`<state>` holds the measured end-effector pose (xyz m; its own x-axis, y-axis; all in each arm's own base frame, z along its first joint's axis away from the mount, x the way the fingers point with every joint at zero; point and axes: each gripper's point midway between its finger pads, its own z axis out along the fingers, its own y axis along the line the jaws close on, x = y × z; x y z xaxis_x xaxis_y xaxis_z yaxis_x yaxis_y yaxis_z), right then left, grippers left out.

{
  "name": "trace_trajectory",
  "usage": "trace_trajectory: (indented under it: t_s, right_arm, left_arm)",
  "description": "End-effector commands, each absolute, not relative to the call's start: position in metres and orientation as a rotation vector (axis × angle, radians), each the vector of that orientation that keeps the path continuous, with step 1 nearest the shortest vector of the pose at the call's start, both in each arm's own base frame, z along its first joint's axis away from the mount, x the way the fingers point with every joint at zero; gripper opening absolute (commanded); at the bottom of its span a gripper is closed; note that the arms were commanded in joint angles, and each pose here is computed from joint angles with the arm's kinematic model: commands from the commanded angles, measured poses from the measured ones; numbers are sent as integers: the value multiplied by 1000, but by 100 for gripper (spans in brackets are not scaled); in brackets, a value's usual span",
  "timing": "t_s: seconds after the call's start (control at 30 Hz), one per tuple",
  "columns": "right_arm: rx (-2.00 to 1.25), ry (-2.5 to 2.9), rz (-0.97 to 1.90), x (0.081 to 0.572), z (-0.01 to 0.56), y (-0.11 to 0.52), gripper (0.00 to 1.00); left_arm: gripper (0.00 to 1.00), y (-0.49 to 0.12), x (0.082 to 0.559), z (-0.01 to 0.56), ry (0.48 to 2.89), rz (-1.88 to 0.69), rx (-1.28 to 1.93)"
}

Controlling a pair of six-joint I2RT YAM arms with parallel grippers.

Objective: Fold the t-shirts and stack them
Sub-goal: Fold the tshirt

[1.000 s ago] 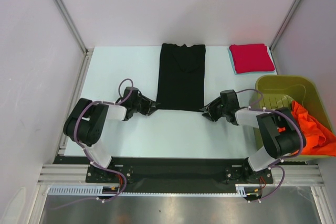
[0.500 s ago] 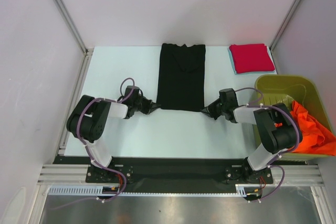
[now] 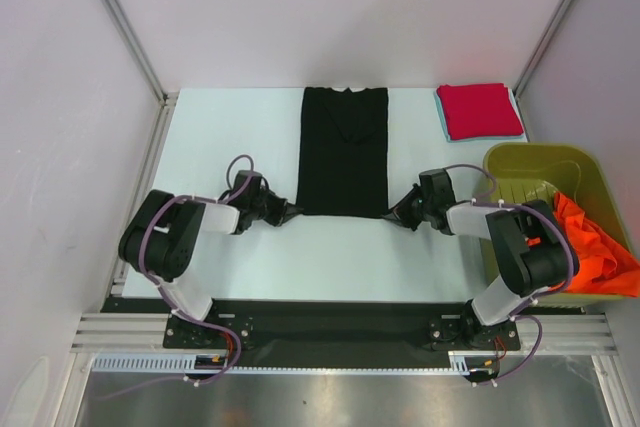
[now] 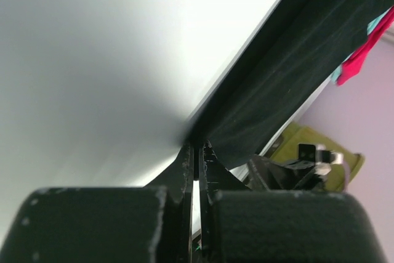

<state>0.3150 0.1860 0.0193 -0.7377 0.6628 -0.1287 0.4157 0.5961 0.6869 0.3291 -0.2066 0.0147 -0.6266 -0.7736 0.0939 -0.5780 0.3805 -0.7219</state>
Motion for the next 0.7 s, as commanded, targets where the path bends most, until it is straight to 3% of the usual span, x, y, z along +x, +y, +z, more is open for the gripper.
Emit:
trace_trajectory:
  t_s: [0.0, 0.43, 0.67]
  right_arm:
    - [675, 2563, 902, 280, 22, 193, 0]
    - [525, 2625, 908, 173, 51, 184, 0]
    - [422, 2676, 850, 117, 59, 176, 0]
  left_arm:
    - [0, -199, 277, -2, 2516, -1000, -1173]
    - [0, -210, 170, 23, 2572, -1073, -1069]
    - [0, -192, 112, 21, 2607, -1107, -1217]
